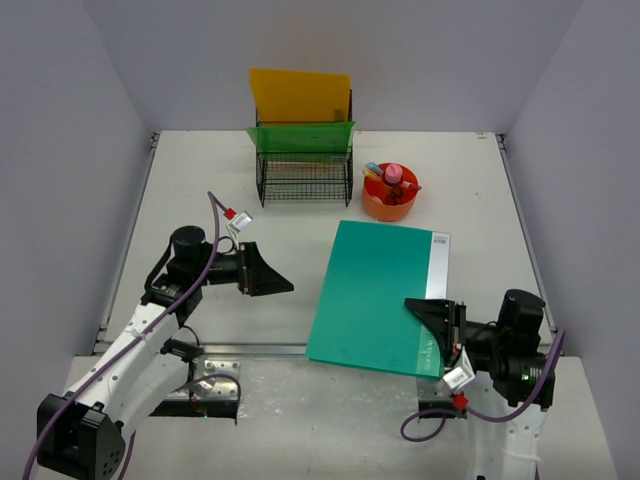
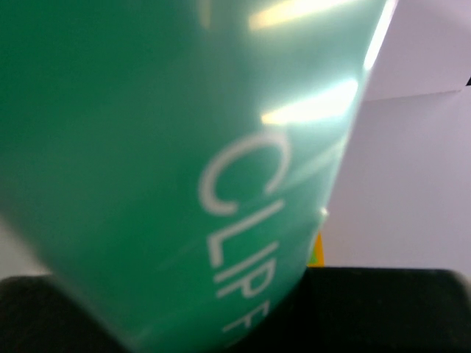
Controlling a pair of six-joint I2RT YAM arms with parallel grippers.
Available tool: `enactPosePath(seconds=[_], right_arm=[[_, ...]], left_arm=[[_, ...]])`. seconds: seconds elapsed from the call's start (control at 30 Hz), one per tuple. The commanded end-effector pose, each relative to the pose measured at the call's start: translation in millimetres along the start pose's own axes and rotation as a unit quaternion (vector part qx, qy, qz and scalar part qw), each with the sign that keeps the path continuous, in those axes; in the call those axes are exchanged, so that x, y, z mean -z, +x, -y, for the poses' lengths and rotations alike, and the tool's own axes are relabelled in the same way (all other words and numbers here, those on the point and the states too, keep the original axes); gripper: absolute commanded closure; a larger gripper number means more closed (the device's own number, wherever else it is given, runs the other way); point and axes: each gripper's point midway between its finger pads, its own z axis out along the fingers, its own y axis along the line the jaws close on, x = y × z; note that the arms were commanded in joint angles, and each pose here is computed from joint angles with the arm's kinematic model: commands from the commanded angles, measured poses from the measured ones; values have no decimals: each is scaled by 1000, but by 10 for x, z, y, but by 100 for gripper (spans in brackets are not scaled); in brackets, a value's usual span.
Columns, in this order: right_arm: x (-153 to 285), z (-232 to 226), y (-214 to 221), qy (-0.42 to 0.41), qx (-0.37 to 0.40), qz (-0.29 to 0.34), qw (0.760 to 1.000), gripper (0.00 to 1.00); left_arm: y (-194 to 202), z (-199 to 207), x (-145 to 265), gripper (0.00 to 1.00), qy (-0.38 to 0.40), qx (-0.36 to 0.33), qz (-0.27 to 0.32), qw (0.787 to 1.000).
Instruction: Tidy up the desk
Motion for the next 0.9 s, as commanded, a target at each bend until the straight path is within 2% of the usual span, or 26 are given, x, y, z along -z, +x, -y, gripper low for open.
enactPosePath(seconds=[0.0,0.07,0.13,0.27,0.43,0.53,0.87], right_arm=[[-11,532,-402,50,111,78,989,100],[-7,646,-329,28,15,65,997,100],[-3,699,-262,23,-16,56,998,100],[-6,589,-210,23,6,48,999,100],[-16,405,-320,34,143,62,987,100],[-25,259,-327,42,193,71,978,100],[-11,181,-557,64,208,84,972,100]], left_arm=[[-96,87,20,7,9,-27,20,999],[-156,127,28,7,8,-46,28,999],[-243,202,41,7,11,-72,39,997],[-339,291,47,6,20,-103,54,993],[-330,293,57,5,23,-110,63,992],[-322,302,57,5,27,-113,62,991],[-264,234,47,5,27,-118,57,991]])
